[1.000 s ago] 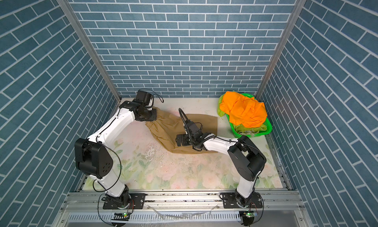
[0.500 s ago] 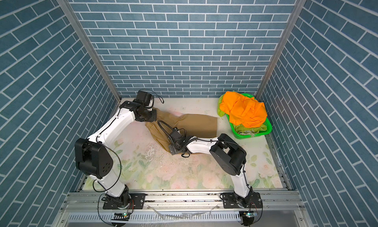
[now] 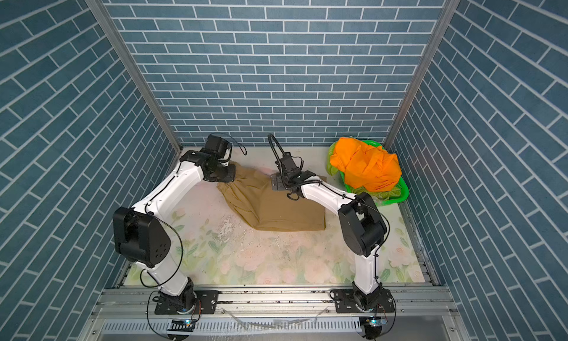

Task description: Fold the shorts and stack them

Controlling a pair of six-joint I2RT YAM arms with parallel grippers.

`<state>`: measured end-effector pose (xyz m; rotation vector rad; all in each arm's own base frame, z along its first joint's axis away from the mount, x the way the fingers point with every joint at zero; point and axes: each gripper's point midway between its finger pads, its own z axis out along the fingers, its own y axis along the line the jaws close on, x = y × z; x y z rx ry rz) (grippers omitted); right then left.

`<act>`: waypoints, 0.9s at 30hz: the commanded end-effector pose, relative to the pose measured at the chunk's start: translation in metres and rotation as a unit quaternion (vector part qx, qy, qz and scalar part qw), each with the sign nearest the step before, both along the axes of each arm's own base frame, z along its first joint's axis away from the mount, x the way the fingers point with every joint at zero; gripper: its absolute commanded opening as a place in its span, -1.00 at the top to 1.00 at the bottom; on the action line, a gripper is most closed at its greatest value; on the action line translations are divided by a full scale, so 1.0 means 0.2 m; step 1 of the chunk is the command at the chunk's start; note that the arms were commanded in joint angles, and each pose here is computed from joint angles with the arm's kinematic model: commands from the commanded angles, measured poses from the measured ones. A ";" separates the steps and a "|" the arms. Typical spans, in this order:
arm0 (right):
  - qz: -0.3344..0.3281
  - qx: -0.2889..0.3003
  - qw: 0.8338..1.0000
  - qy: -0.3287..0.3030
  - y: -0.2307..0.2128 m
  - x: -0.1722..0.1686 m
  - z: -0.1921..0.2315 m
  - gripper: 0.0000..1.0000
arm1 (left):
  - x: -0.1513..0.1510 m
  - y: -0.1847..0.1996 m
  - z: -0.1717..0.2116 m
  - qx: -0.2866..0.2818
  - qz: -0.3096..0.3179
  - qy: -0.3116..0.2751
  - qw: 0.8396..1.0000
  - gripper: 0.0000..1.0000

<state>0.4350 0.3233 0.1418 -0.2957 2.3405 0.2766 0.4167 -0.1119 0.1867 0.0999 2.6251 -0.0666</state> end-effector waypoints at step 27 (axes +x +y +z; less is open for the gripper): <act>-0.017 -0.083 0.996 0.017 0.21 0.44 -0.24 -0.96 | -0.02 -0.06 0.05 0.008 -0.022 0.004 1.000 1.00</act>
